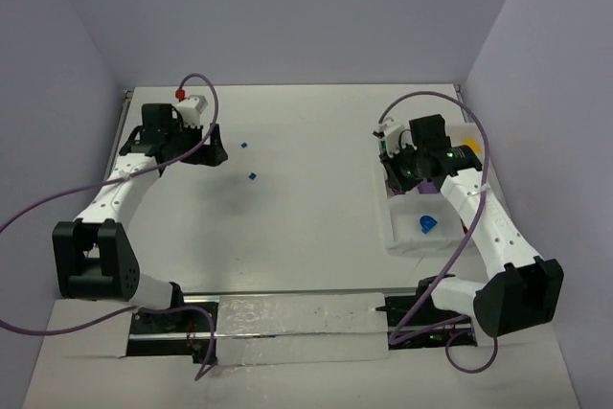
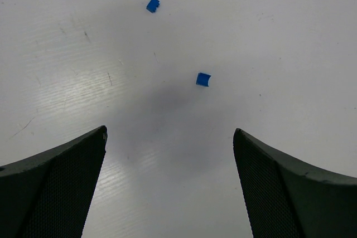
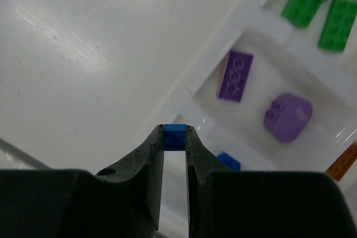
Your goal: Sort the legos into containers by color
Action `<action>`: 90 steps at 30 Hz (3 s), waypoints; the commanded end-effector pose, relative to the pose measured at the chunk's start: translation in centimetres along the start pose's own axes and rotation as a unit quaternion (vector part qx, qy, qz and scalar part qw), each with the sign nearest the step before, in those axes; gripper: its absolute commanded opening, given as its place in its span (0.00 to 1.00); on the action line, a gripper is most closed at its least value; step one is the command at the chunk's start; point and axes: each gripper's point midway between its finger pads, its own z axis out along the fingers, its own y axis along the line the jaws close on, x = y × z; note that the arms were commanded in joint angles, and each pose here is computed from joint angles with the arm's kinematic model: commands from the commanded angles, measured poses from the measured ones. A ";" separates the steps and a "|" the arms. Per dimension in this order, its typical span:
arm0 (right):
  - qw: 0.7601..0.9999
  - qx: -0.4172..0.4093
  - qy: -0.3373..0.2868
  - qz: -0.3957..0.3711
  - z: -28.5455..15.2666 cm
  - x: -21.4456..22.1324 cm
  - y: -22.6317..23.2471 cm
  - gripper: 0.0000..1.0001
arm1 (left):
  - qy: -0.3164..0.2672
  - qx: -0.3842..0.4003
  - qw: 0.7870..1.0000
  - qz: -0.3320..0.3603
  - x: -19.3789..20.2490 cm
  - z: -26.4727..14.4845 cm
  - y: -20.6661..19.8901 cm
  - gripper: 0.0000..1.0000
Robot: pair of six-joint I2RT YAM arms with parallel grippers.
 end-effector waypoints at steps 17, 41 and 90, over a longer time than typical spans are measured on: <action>0.989 0.051 0.126 0.057 0.1 10.9 -2.8 0.51 | -0.026 0.008 0.999 0.039 -3.4 1.1 -0.8 0.99; 0.993 -0.093 -0.004 -0.068 14.6 -13.8 11.2 0.52 | -0.044 0.028 0.995 -0.082 -4.0 -1.7 1.9 0.99; 0.985 -0.126 0.004 -0.116 30.4 -16.8 22.5 0.36 | -0.034 -0.002 0.993 -0.112 -4.0 -3.3 5.2 0.99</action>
